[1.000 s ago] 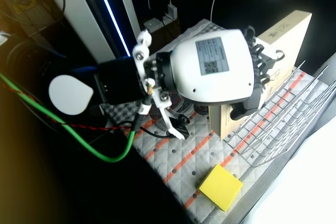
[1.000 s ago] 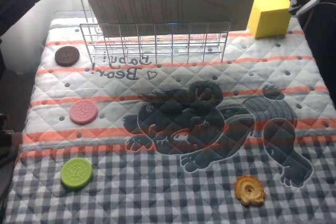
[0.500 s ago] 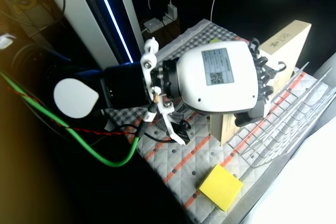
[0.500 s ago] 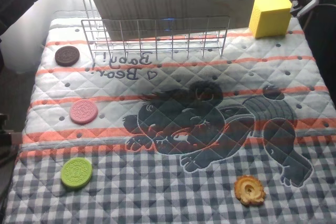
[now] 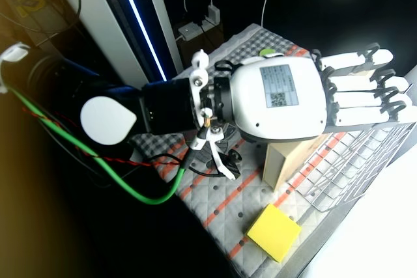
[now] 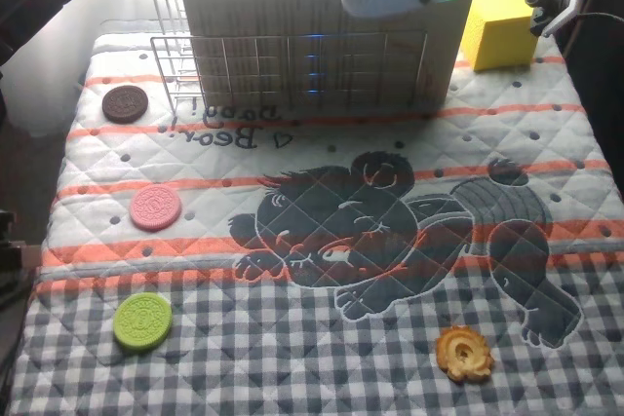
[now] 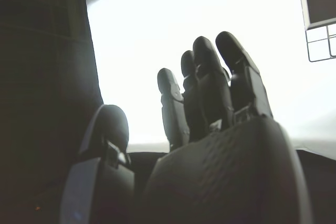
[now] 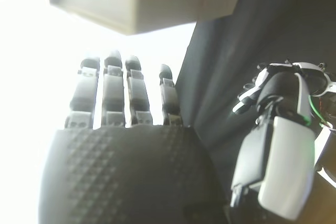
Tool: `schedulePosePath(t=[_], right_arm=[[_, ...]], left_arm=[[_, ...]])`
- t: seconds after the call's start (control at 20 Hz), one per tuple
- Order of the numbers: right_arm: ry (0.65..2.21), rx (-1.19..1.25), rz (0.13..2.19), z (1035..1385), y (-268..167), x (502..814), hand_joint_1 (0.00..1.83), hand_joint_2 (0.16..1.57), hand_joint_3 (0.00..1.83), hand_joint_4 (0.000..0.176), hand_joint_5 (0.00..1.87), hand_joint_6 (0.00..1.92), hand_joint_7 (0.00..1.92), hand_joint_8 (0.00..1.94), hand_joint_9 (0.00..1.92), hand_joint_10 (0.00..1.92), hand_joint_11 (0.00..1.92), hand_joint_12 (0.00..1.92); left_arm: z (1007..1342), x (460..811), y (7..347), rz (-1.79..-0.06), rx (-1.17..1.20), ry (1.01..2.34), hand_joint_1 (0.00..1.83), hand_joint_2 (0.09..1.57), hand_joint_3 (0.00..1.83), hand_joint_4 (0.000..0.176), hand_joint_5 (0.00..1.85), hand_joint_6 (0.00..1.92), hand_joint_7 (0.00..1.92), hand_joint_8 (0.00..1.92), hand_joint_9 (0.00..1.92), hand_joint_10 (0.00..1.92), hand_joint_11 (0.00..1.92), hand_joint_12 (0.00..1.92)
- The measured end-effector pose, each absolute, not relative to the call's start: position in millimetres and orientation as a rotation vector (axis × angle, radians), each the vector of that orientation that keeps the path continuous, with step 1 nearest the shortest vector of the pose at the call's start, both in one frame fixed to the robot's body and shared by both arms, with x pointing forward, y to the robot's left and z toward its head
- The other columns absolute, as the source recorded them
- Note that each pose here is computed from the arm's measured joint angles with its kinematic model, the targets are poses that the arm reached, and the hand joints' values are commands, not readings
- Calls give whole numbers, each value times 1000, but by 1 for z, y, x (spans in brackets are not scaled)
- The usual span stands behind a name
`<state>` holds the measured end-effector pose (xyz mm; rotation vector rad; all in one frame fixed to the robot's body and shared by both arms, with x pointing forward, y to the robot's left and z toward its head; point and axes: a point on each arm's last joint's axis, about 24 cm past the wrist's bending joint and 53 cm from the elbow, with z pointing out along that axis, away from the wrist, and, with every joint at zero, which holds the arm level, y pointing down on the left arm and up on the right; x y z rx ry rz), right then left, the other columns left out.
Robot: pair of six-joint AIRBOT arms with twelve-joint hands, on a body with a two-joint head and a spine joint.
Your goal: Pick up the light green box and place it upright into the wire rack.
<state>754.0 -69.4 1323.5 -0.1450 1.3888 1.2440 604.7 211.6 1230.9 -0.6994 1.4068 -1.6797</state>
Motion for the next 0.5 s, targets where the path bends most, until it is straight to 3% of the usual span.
schedulePosePath(t=[0.05, 0.15, 0.25, 0.3, 0.45, 0.5], right_arm=[[1397, -132, 1247, 1319, -74, 753, 307, 843, 0, 176, 0, 0, 0, 0, 0, 0, 0, 0], [1400, -111, 1258, 1313, -89, 746, 277, 847, 0, 176, 0, 0, 0, 0, 0, 0, 0, 0], [1368, -69, 1303, 1317, -112, 734, 327, 848, 0, 176, 0, 0, 0, 0, 0, 0, 0, 0], [1350, -47, 1334, 1318, -122, 725, 354, 864, 3, 176, 0, 0, 2, 1, 0, 0, 0, 0], [1346, -52, 1351, 1301, -133, 700, 294, 936, 21, 176, 0, 0, 63, 16, 46, 16, 56, 25], [1345, -69, 1360, 1293, -133, 685, 306, 943, 19, 174, 0, 0, 41, 4, 27, 6, 28, 13]], left_arm=[[1231, 605, 212, -1680, -699, 1406, 437, 1201, 0, 108, 529, 3, 431, 0, 454, 5, 64, 775], [1232, 605, 213, -1680, -704, 1398, 491, 1182, 0, 86, 552, 0, 436, 0, 468, 2, 48, 881], [1235, 605, 216, -1686, -709, 1375, 499, 1174, 0, 85, 553, 1, 418, 1, 450, 0, 1, 956], [1236, 605, 218, -1695, -715, 1352, 496, 1177, 1, 95, 539, 0, 415, 0, 449, 0, 0, 951], [1241, 606, 221, -1718, -736, 1293, 477, 1178, 0, 89, 540, 4, 432, 5, 458, 7, 0, 1067], [1245, 605, 222, -1728, -730, 1274, 493, 1171, 0, 96, 547, 5, 444, 8, 473, 11, 0, 1075]])
